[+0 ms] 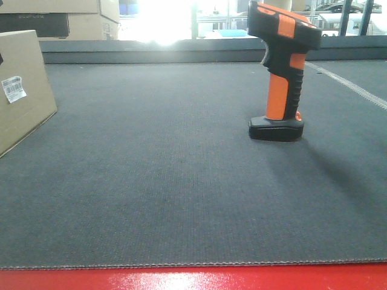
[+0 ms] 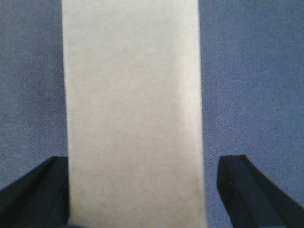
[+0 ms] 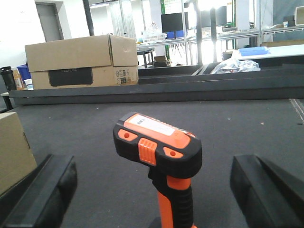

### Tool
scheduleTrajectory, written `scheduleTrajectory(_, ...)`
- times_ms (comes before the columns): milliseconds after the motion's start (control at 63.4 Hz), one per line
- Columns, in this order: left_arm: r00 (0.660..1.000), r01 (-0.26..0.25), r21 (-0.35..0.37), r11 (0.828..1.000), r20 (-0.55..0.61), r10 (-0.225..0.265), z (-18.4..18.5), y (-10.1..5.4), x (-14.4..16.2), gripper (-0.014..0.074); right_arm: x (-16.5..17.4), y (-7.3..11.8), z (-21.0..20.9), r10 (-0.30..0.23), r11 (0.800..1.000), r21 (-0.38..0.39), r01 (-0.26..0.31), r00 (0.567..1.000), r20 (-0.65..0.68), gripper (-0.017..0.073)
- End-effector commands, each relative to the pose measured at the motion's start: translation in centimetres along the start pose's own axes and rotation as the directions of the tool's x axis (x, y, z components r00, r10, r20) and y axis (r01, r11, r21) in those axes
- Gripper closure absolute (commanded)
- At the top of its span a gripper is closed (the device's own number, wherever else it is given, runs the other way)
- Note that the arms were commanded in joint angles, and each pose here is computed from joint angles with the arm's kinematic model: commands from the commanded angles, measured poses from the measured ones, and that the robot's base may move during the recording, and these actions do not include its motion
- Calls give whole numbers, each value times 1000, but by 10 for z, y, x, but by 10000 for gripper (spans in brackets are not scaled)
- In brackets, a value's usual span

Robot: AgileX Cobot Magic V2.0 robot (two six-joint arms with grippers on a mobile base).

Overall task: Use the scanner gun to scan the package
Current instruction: 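Lower the held box back onto the mat with the left gripper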

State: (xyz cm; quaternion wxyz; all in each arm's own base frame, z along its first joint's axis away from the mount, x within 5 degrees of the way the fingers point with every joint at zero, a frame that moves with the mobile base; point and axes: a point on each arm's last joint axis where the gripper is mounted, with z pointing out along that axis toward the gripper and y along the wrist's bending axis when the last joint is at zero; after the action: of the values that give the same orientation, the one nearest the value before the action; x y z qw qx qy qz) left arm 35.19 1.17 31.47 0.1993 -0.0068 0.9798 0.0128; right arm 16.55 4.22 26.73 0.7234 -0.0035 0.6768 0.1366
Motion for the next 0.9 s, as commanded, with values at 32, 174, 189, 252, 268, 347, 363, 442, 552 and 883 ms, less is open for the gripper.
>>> scheduleTrajectory(32, 1000, -12, -14, 1000, 10, 12, -4, -1, -1, 106, -4, 0, -1, -2, 1000, -4, 2, 999, 37, -2)
scheduleTrajectory(174, 1000, -18, -40, 999, 1, 18, -4, 2, 0, 106, -4, 0, -1, -2, 1000, -4, 2, 999, 37, -2)
scheduleTrajectory(189, 1000, -18, -40, 999, 1, 18, -4, 2, 0, 106, -4, 0, -1, -2, 1000, -4, 2, 999, 37, -2)
scheduleTrajectory(252, 1000, -17, -39, 999, -2, 17, -4, 2, 0, 106, -4, 0, -1, -2, 1000, -4, 2, 999, 37, -2)
scheduleTrajectory(268, 1000, -17, -39, 999, -2, 17, -4, 2, 0, 106, -4, 0, -1, -2, 1000, -4, 2, 999, 37, -2)
scheduleTrajectory(347, 1000, -15, -38, 999, 12, 16, -11, 2, -1, 106, -4, 0, -1, -2, 1000, -4, 2, 999, 37, -2)
scheduleTrajectory(363, 1000, -15, -38, 999, 16, 15, -13, 2, -1, 106, -4, 0, -1, -2, 1000, -4, 2, 999, 37, -2)
scheduleTrajectory(442, 999, -12, -40, 999, 39, 13, -29, 2, -4, 106, -4, 0, -1, -2, 1000, -4, 2, 999, 37, -2)
scheduleTrajectory(552, 998, -6, -37, 999, 62, 9, -49, 2, -4, 108, -4, 0, -1, -2, 1000, -4, 2, 999, 37, -2)
scheduleTrajectory(883, 993, 0, -35, 999, 121, 4, -87, 3, 9, 377, -7, 1, -3, 0, 1000, -6, 1, 999, 49, 54)
